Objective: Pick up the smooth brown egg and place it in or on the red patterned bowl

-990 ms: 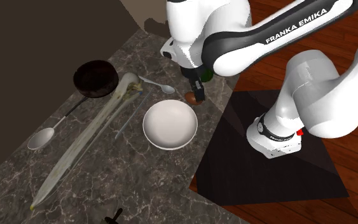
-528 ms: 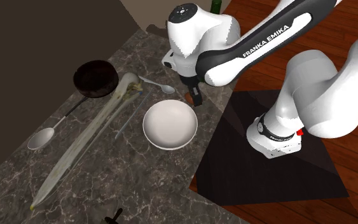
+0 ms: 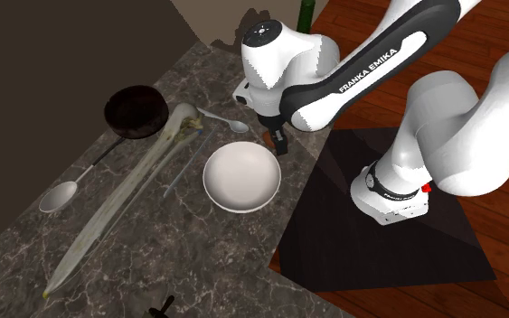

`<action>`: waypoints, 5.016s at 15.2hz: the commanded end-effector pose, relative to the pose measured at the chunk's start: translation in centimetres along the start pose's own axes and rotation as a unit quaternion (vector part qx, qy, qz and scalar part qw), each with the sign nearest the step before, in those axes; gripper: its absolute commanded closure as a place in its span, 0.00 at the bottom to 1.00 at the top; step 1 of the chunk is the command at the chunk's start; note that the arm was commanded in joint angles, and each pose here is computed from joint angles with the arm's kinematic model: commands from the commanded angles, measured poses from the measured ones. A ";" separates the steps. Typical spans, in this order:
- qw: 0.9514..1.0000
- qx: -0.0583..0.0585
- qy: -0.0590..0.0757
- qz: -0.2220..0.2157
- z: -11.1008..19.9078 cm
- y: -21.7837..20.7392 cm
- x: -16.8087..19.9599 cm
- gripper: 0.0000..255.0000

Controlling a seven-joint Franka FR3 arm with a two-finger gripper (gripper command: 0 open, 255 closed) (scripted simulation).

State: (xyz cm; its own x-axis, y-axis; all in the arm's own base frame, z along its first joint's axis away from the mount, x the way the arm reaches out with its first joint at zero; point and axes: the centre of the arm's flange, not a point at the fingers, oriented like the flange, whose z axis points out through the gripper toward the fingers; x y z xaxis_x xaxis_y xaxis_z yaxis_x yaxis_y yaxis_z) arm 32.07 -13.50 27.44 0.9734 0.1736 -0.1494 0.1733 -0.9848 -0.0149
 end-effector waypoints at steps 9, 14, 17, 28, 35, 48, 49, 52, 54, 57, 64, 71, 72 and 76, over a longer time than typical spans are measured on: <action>1.000 0.000 0.000 0.000 0.0 0.0 0.0 1.00; 1.000 0.000 0.000 0.000 -0.5 0.0 -0.1 1.00; 1.000 0.000 0.000 0.000 -2.1 0.0 -0.3 1.00; 1.000 0.000 0.000 0.000 -7.8 -0.1 -1.2 1.00; 1.000 0.000 0.000 0.000 -11.5 -0.2 -1.7 1.00; 1.000 0.000 0.000 0.000 -16.0 3.0 4.9 1.00; 1.000 0.000 0.000 0.000 -16.2 3.6 6.1 1.00; 1.000 0.000 0.000 0.000 -16.7 5.2 9.6 1.00; 1.000 0.000 0.000 0.000 -17.1 6.3 12.0 1.00; 1.000 0.000 0.000 0.000 -17.6 8.0 15.6 1.00; 1.000 0.000 0.000 0.000 -18.9 11.8 23.9 1.00; 1.000 0.000 0.000 0.000 -20.1 15.6 32.2 1.00; 1.000 0.000 0.000 0.000 -20.3 16.1 33.4 1.00; 1.000 0.000 0.000 0.000 -18.9 16.7 34.9 1.00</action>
State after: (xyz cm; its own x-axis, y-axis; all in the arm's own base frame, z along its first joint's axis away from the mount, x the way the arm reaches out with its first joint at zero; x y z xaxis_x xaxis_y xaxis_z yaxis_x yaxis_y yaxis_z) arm 71.70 -23.73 41.07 0.9734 0.1730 -0.1501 0.1727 -0.9849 -0.0150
